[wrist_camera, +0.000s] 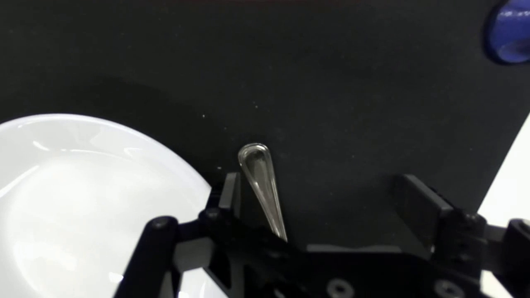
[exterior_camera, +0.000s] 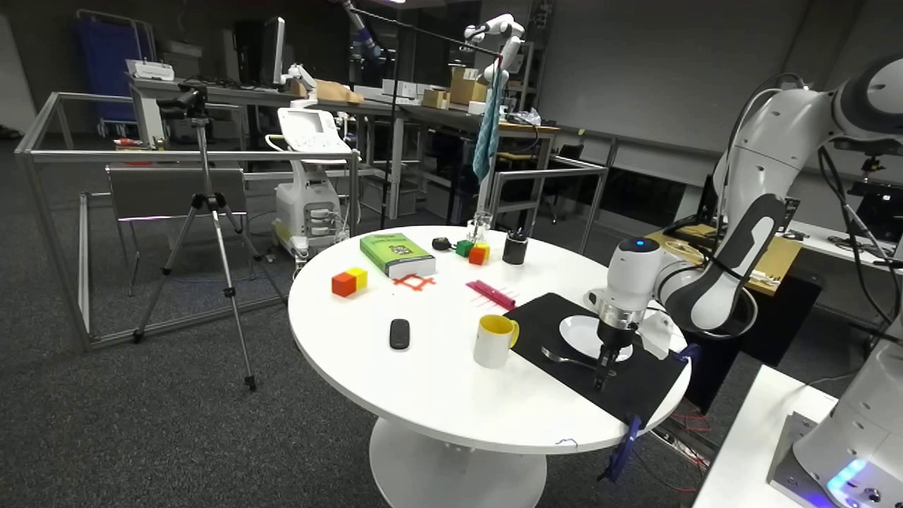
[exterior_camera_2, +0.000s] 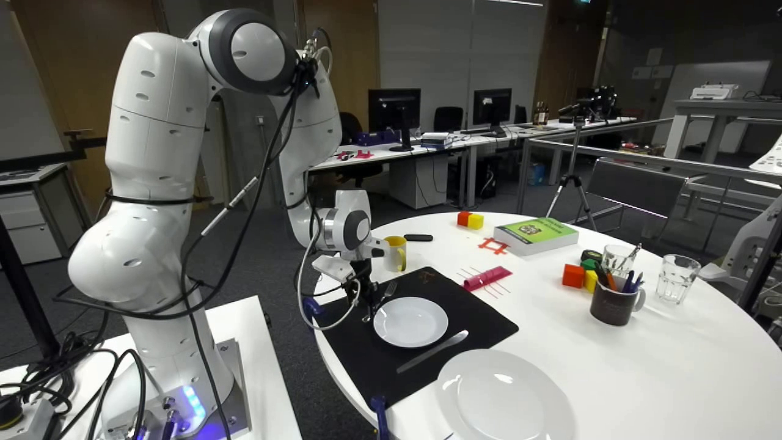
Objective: Put the fork on the black mat in a straightened up position and move the white plate slightly to the left
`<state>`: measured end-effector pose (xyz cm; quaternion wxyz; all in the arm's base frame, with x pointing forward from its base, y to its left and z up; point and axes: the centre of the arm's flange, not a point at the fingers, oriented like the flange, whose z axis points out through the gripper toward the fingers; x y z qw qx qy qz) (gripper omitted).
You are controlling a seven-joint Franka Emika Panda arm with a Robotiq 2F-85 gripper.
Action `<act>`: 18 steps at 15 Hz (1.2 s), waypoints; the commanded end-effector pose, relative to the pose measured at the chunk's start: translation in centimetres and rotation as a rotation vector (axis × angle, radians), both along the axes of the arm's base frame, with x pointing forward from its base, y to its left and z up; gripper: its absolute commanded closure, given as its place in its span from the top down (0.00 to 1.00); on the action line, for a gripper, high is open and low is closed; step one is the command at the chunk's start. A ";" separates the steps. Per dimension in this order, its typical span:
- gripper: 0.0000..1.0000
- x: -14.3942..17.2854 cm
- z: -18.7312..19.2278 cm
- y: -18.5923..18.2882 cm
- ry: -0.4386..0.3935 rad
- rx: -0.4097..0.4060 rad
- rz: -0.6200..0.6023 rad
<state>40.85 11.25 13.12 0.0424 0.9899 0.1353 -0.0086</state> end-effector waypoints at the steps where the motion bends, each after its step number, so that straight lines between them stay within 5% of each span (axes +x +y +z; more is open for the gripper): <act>1: 1.00 1.0 0.3 -0.4 0.045 0.029 0.019; 9: 1.00 1.9 -0.1 -1.3 0.115 0.099 0.028; 18: 1.00 2.8 -0.5 -0.8 0.158 0.081 0.044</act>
